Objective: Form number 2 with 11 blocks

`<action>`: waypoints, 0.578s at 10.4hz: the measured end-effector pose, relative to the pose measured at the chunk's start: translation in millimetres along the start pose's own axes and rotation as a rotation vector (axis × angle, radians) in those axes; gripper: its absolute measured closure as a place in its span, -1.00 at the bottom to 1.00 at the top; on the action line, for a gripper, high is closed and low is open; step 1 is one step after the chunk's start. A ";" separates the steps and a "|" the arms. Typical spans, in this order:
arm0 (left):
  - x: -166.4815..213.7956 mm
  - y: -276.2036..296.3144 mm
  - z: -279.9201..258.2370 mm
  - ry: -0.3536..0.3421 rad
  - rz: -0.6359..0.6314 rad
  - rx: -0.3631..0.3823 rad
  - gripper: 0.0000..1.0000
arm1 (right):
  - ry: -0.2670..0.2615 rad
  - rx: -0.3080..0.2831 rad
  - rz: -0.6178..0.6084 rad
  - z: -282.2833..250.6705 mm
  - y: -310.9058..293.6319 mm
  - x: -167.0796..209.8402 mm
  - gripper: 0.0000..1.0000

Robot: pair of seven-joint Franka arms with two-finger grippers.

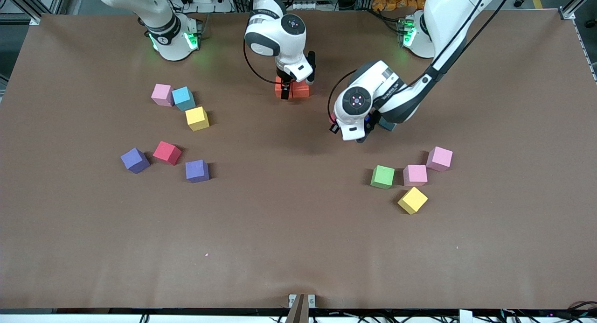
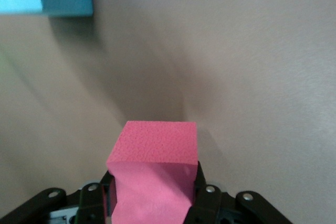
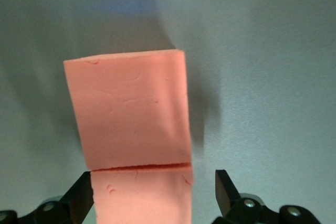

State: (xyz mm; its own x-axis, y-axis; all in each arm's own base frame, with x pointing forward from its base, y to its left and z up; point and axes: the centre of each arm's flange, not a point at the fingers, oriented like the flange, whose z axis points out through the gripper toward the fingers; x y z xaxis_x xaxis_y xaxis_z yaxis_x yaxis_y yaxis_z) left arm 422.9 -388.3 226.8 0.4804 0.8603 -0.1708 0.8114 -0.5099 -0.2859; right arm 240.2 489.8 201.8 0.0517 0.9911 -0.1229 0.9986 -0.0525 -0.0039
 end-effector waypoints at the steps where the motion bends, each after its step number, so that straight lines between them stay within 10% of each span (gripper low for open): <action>1: -4.5 -3.0 5.8 -0.006 -0.048 -0.009 -0.11 | 0.004 -0.015 0.005 -10.2 3.7 -0.9 -1.00; 6: -28.9 -25.0 26.1 -0.027 -0.271 -0.060 -0.11 | -0.065 -0.098 0.155 -86.9 69.6 -54.8 -1.00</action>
State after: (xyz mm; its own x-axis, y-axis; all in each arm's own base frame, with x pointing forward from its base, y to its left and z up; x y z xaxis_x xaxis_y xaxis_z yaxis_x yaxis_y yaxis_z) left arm 380.0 -400.5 214.3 0.2347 0.9645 -0.1210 0.9277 -0.2595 -0.2686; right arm 307.8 442.5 294.6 0.2070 0.9619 -0.1788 0.9752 -0.1882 0.1164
